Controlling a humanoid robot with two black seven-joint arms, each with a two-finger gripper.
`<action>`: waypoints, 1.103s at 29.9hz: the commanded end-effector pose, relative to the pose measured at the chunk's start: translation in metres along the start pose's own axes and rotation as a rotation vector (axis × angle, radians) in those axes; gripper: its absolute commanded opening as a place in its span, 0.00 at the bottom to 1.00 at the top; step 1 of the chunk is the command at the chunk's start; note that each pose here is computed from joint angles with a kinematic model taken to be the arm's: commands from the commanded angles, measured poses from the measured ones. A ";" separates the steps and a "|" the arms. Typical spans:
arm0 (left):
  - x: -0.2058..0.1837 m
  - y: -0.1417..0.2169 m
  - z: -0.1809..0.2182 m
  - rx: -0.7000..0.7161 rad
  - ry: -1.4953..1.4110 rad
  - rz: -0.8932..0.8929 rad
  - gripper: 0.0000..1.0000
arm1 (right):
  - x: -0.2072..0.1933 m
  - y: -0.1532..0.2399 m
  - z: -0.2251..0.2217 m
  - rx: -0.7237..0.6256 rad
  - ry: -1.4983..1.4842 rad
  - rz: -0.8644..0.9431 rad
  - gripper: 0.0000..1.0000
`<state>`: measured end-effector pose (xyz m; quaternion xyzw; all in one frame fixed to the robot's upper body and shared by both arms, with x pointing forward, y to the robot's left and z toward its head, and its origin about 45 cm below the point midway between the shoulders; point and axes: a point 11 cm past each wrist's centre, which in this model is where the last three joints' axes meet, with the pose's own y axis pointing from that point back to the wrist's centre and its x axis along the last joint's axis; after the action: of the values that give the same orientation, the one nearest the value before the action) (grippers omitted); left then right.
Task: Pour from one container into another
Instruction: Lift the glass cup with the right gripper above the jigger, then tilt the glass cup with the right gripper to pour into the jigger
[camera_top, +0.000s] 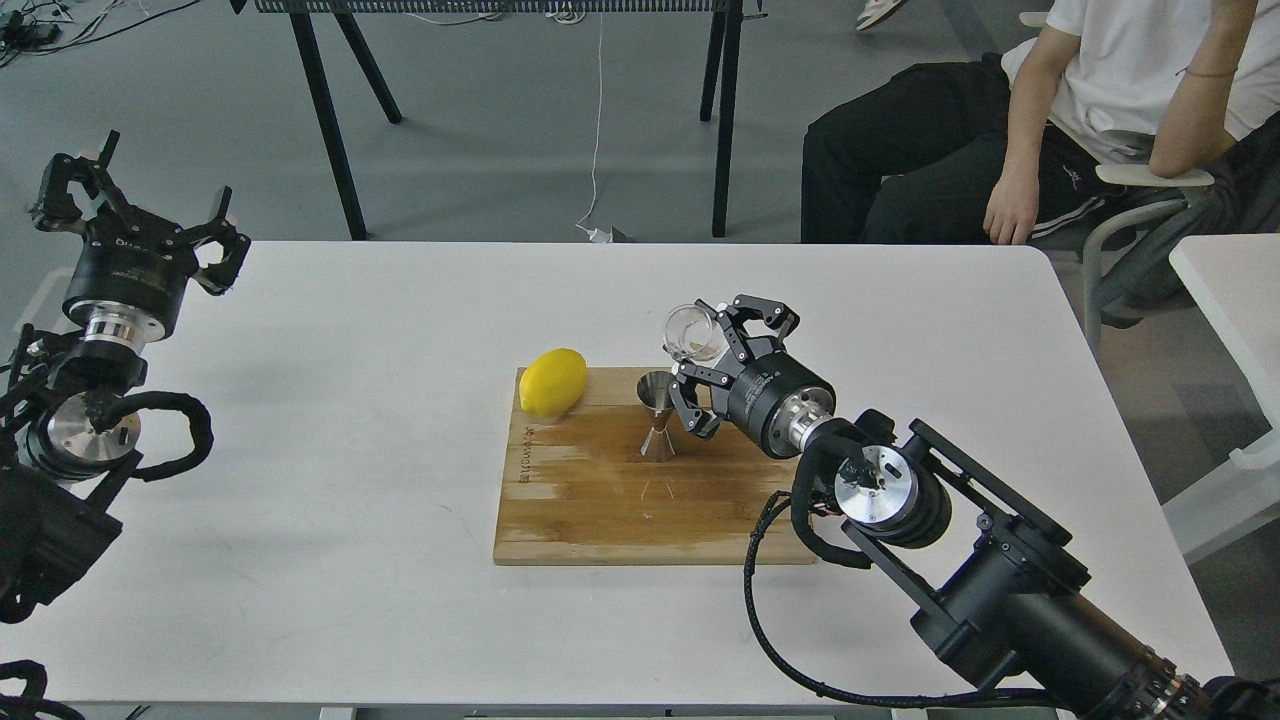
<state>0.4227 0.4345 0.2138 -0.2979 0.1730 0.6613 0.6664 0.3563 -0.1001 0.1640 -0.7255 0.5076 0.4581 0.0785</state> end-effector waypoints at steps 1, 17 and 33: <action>0.000 0.000 0.000 0.000 0.000 0.000 1.00 | -0.004 -0.003 0.002 -0.002 0.081 0.000 0.31; 0.001 0.000 0.003 -0.002 -0.005 0.001 1.00 | -0.008 -0.003 0.019 0.047 0.456 0.044 0.31; 0.003 0.001 0.004 -0.003 -0.009 0.003 1.00 | -0.007 -0.003 0.013 0.083 0.615 0.043 0.31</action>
<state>0.4215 0.4389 0.2154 -0.2967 0.1694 0.6639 0.6652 0.3503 -0.0825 0.1627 -0.8133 0.5403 0.2100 -0.0498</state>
